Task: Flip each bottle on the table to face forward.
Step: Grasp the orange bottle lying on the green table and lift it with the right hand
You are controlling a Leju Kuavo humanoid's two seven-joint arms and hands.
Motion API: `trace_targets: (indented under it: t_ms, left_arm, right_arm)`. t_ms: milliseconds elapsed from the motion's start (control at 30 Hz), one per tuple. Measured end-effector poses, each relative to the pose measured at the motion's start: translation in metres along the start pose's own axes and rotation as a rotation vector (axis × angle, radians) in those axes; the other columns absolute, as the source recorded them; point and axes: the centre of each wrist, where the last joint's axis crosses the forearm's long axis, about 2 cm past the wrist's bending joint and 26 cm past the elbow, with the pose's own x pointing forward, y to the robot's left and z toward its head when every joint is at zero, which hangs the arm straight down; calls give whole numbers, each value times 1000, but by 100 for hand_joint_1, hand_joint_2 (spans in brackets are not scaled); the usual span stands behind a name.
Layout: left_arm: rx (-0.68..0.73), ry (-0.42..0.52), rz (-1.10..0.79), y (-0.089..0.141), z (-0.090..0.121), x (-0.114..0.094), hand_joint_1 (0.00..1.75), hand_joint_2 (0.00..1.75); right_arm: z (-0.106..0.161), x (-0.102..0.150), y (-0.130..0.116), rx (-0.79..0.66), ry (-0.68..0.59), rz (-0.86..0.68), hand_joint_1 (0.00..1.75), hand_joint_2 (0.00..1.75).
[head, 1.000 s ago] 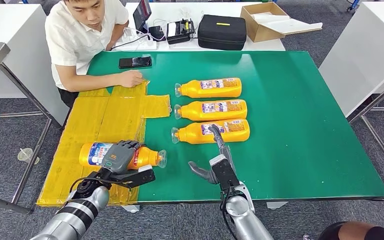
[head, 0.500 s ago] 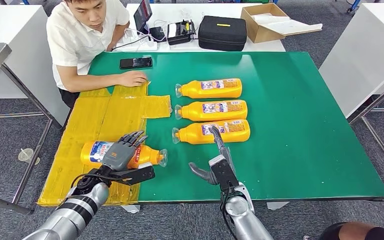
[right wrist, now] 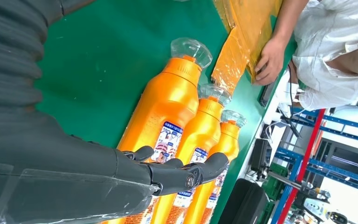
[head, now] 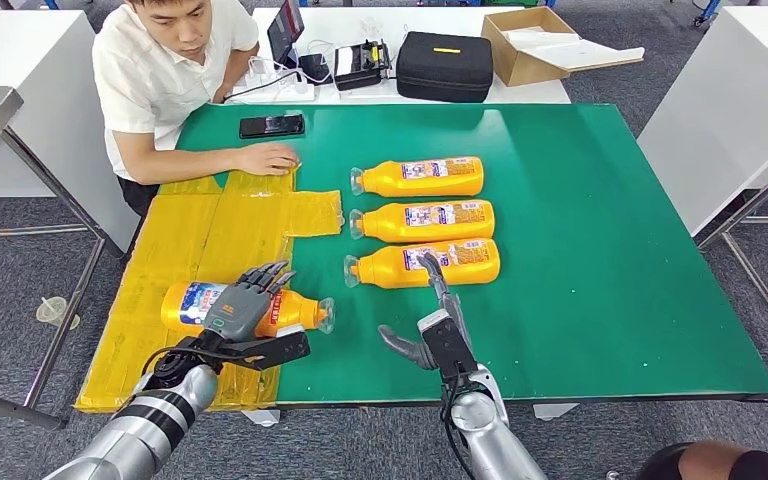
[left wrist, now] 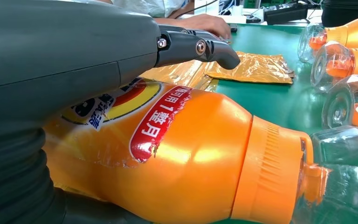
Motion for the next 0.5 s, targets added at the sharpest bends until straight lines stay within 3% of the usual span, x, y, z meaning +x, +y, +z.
trace_targets:
  t_ms: [333,500]
  left_arm:
    - [-194,-68,215,14,-3,-10,0,175]
    - [-347,-135,377,35,4,-37,0,175]
  right_arm:
    - [-1,-2,-1,0,-6,22,0,175]
    - [-5,-4,-3,9,-22,31,0,175]
